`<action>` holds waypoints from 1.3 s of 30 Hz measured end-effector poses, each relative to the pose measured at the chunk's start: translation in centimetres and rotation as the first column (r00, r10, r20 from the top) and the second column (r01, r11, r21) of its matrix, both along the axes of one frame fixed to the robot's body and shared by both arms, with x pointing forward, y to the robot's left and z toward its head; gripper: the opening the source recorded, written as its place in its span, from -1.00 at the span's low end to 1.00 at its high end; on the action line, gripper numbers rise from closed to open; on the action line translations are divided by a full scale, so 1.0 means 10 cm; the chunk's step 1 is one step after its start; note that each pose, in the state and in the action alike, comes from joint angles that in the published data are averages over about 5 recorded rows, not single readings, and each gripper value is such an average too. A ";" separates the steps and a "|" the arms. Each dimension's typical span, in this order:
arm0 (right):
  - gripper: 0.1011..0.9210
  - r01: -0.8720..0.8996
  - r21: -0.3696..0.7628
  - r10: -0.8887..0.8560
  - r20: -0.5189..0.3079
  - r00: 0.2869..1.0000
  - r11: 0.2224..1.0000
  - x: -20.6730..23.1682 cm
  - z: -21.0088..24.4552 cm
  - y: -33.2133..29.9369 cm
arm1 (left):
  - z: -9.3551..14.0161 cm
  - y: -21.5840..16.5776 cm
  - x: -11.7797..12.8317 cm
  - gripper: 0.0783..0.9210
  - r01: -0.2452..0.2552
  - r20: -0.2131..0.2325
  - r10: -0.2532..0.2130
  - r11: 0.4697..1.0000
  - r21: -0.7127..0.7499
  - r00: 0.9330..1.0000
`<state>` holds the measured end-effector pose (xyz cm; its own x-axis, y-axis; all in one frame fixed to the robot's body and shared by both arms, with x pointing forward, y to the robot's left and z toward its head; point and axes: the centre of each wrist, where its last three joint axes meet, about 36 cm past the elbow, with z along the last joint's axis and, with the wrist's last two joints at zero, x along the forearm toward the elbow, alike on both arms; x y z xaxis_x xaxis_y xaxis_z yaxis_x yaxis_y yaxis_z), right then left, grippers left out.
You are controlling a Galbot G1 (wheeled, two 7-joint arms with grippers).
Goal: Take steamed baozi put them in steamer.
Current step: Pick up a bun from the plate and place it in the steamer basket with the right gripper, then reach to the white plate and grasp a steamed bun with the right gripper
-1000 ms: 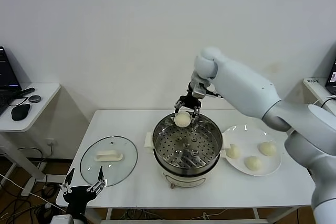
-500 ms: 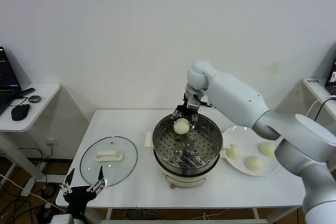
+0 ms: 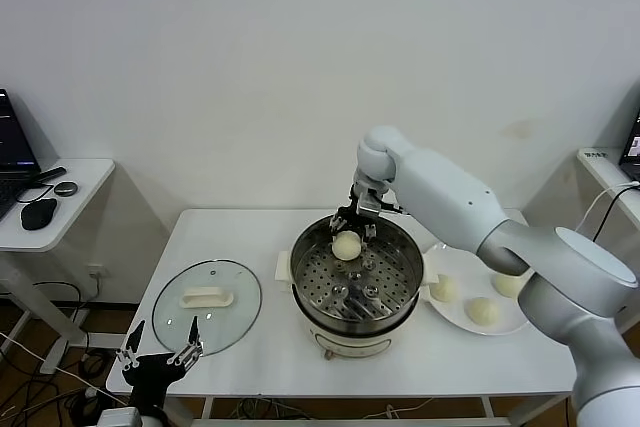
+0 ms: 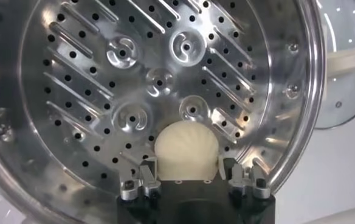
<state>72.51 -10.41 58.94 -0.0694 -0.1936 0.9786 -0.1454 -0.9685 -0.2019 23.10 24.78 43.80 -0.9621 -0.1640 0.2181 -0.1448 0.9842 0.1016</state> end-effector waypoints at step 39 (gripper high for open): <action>0.76 0.736 0.282 -0.736 -0.127 0.665 0.616 -0.45 1.38 -2.47 | 0.05 -0.01 0.09 0.77 0.036 0.023 -0.036 0.999 0.005 0.999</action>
